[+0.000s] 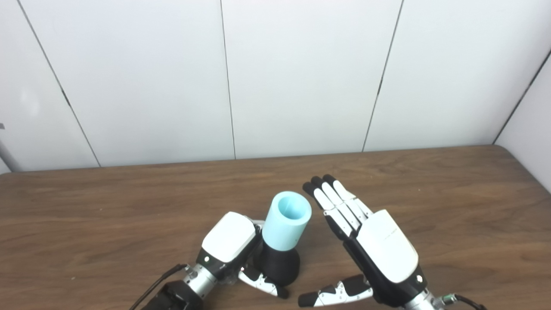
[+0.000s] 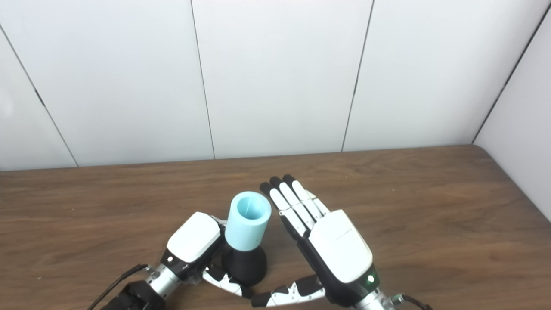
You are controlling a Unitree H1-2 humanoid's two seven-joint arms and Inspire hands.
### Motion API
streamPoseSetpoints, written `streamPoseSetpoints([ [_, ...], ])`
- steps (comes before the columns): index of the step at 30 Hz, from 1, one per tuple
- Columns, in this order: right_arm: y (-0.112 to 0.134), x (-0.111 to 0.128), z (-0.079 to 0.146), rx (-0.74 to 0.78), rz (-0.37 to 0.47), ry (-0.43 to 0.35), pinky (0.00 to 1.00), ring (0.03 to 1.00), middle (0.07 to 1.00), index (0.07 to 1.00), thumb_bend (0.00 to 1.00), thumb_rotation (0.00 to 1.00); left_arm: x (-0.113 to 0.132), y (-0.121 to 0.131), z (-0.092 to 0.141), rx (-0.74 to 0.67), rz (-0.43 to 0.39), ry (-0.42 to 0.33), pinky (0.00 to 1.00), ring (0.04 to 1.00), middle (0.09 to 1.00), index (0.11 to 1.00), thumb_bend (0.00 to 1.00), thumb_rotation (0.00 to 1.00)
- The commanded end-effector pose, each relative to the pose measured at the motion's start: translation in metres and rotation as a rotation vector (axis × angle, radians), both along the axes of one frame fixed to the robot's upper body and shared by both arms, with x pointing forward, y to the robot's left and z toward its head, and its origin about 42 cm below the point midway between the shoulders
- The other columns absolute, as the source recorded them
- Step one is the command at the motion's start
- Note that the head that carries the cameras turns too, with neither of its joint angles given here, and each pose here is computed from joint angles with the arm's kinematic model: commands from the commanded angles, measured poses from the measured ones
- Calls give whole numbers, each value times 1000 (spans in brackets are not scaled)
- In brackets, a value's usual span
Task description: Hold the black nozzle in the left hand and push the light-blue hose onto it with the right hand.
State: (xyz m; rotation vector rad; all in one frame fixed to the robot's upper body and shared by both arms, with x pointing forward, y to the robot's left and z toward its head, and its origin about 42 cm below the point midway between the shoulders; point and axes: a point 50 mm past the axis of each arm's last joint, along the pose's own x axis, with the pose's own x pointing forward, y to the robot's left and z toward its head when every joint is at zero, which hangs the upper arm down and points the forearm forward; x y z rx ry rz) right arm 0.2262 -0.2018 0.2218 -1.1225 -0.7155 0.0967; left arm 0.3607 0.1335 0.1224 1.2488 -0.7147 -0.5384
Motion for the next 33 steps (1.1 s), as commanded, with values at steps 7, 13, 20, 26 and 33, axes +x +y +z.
streamPoseSetpoints([
  [7,18,2,16,-36,53,-10,1000,1000,1000,999,856,706,-14,-1,-26,70,-13,75,120,174,471,479,527,0],
  [13,26,8,17,-43,63,5,1000,1000,1000,997,876,697,-13,-2,-26,73,-15,79,127,182,471,479,526,0],
  [20,34,12,19,-62,78,5,1000,1000,1000,995,866,726,-14,-2,-25,72,-17,81,128,181,471,479,526,0],
  [26,36,12,18,-81,75,17,1000,1000,999,984,870,725,-14,-2,-23,80,-14,82,135,192,471,479,526,0],
  [33,34,12,17,-105,73,34,985,1000,983,956,856,724,-14,-2,-23,71,-16,75,121,178,471,479,526,0],
])
